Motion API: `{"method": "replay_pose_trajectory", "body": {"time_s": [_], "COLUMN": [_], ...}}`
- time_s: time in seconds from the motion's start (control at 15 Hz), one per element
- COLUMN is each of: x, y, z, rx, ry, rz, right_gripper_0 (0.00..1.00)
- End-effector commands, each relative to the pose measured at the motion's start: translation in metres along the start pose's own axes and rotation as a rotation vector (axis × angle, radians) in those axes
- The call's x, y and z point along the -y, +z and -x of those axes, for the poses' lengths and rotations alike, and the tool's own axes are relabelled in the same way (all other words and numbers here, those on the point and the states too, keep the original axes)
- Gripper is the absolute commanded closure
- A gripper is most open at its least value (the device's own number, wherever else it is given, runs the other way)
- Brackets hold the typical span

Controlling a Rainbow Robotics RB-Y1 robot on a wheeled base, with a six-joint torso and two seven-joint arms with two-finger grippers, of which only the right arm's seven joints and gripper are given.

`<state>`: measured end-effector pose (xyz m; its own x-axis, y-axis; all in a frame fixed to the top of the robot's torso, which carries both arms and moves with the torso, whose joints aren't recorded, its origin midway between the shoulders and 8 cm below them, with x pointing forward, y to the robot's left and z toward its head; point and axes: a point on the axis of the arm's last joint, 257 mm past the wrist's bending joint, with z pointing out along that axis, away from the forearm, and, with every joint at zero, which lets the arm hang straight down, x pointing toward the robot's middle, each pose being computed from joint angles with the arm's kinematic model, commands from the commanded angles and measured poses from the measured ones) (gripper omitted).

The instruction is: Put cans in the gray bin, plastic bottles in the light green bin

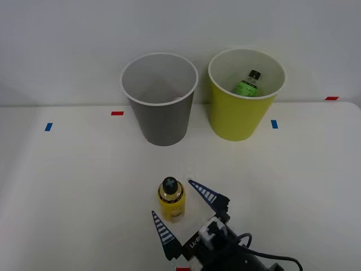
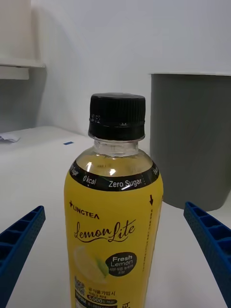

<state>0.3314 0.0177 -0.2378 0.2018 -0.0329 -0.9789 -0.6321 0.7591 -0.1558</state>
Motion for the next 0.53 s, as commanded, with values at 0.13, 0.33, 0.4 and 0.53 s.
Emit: {"method": "replay_pose_trajectory", "body": {"time_s": [0.13,0.33,0.4,0.53], "x": [0.0,0.003,0.005,0.007], "y": [0.02,0.029,0.029,0.031], "z": [-0.007,-0.003,-0.001,-0.001], "rx": [-0.01,-0.002,0.0,0.001], "ry": [0.032,0.034,0.033,0.031], "rz": [-0.019,-0.026,-0.03,-0.031], "right_gripper_0": [0.0,0.0,0.0,0.0]}}
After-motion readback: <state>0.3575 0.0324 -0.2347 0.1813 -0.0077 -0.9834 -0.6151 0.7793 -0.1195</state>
